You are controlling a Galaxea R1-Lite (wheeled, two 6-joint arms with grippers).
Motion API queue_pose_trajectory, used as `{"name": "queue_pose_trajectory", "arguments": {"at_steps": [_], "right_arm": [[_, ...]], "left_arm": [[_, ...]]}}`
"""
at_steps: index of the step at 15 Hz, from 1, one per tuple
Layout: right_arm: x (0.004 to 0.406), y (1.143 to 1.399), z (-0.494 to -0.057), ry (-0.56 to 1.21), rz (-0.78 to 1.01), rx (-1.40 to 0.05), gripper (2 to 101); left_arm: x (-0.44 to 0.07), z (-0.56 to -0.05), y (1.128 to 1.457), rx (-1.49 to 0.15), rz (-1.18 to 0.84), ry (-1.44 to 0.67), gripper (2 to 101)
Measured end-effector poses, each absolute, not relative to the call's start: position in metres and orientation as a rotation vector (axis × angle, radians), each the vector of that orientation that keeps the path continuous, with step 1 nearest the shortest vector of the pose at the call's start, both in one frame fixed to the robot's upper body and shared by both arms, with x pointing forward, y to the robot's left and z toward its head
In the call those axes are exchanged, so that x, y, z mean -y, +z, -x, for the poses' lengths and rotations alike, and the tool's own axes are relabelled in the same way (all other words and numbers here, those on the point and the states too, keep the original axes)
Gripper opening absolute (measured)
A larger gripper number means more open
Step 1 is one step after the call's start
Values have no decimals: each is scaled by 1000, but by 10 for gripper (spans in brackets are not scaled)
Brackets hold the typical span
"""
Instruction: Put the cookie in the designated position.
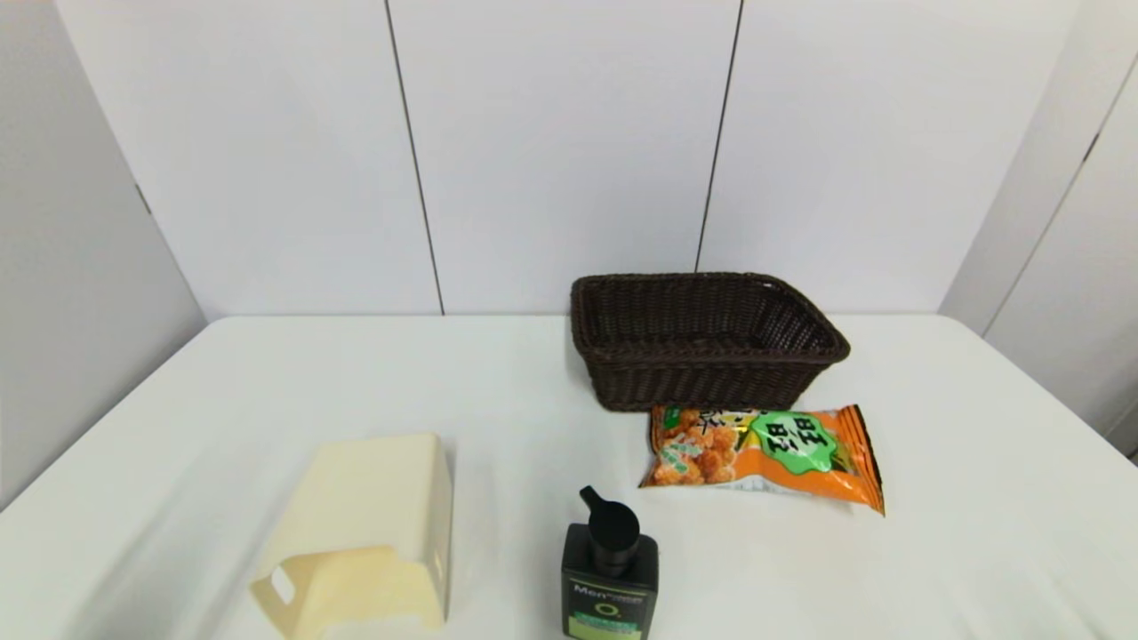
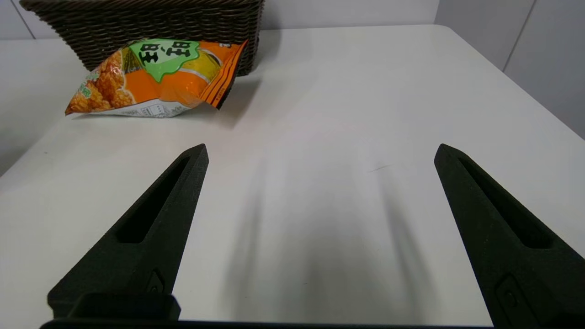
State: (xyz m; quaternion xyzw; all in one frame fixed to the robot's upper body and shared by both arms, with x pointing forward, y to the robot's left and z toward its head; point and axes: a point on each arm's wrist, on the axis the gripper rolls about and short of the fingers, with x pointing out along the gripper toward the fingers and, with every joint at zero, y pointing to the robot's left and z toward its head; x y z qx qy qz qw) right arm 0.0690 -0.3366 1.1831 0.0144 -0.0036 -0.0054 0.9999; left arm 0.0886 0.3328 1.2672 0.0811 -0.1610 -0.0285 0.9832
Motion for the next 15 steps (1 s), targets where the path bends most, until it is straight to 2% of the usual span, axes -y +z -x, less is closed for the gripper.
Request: {"name": "queue_pose_trajectory", "arguments": {"at_steps": [3, 6, 9, 12, 15], "right_arm": [[337, 1183, -69, -10, -29, 7, 980], [337, 1183, -69, -10, -28, 7, 980], [337, 1183, -69, -11, -28, 7, 980], [337, 1183, -69, -11, -28, 7, 980], [337, 1183, -69, -11, -28, 7, 980]], "left_arm": [[-333, -75, 1246, 391, -168, -19, 978], [-333, -67, 1227, 365, -173, -7, 978], [-333, -67, 1209, 238, -166, -11, 978], [-333, -69, 1186, 35, -167, -41, 978], [-333, -69, 1183, 6, -86, -34, 978]]}}
